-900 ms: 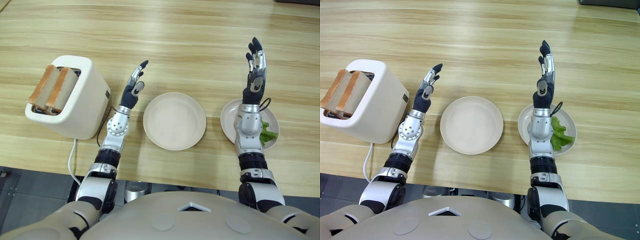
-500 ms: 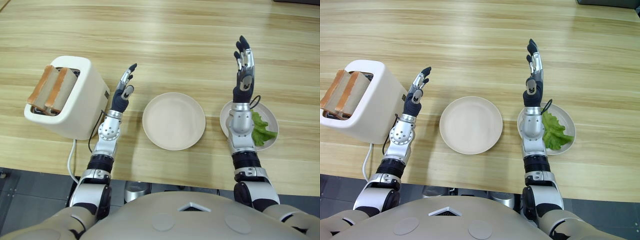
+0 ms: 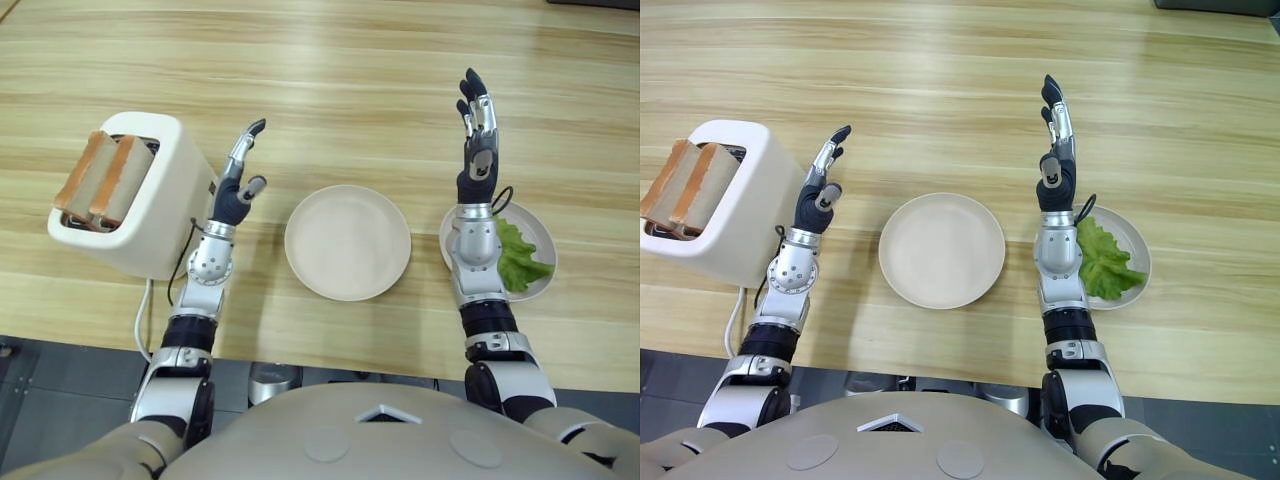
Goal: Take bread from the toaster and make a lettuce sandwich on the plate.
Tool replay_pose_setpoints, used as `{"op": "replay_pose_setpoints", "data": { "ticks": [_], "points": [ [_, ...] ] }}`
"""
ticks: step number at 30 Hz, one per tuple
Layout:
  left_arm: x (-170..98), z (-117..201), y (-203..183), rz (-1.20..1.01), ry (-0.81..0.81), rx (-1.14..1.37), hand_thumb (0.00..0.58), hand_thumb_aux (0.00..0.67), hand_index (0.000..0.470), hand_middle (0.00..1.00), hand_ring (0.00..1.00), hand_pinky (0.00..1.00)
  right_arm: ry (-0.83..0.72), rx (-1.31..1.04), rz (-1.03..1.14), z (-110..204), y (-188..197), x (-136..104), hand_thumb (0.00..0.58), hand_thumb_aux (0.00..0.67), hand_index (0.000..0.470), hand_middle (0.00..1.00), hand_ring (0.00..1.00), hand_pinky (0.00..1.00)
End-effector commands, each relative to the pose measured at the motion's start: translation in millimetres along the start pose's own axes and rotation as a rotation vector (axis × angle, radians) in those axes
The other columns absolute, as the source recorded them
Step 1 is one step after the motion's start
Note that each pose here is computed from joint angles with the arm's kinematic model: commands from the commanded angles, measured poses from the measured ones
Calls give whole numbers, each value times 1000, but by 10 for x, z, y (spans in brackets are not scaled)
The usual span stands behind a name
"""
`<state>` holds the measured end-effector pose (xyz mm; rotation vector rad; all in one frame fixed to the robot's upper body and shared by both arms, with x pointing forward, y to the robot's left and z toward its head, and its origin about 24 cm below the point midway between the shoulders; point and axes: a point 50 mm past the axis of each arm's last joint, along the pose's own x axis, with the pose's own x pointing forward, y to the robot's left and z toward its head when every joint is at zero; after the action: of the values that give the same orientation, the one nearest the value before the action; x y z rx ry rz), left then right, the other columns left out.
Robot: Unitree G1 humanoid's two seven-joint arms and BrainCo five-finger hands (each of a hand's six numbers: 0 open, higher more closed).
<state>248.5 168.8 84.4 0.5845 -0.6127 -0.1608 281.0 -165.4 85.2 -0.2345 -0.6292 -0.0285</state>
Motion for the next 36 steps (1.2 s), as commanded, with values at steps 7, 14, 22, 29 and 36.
{"op": "replay_pose_setpoints", "data": {
  "ticks": [7, 14, 22, 29, 36],
  "points": [
    [132, 439, 1015, -71, 82, 235, 0, 0, 0, 0, 0, 0, 15, 13, -16, 14, 20, -31, 0, 0, 0, 0, 0, 0],
    [-165, 265, 1863, 16, 354, 561, 0, 0, 0, 0, 0, 0, 24, 11, -21, 0, 17, -27, 0, 0, 0, 0, 0, 0],
    [-651, -119, 2222, -12, 595, 742, 0, 0, 0, 0, 0, 0, 30, -3, -18, -34, 17, -9, 0, 0, 0, 0, 0, 0],
    [-846, -436, 1985, -101, 653, 655, 0, 0, 0, 0, 0, 0, 43, -20, -37, -80, -72, -8, 0, 0, 0, 0, 0, 0],
    [-872, -520, 1981, -113, 663, 654, 0, 0, 0, 0, 0, 0, 47, -30, -46, -91, -122, -5, 0, 0, 0, 0, 0, 0]
  ]
}}
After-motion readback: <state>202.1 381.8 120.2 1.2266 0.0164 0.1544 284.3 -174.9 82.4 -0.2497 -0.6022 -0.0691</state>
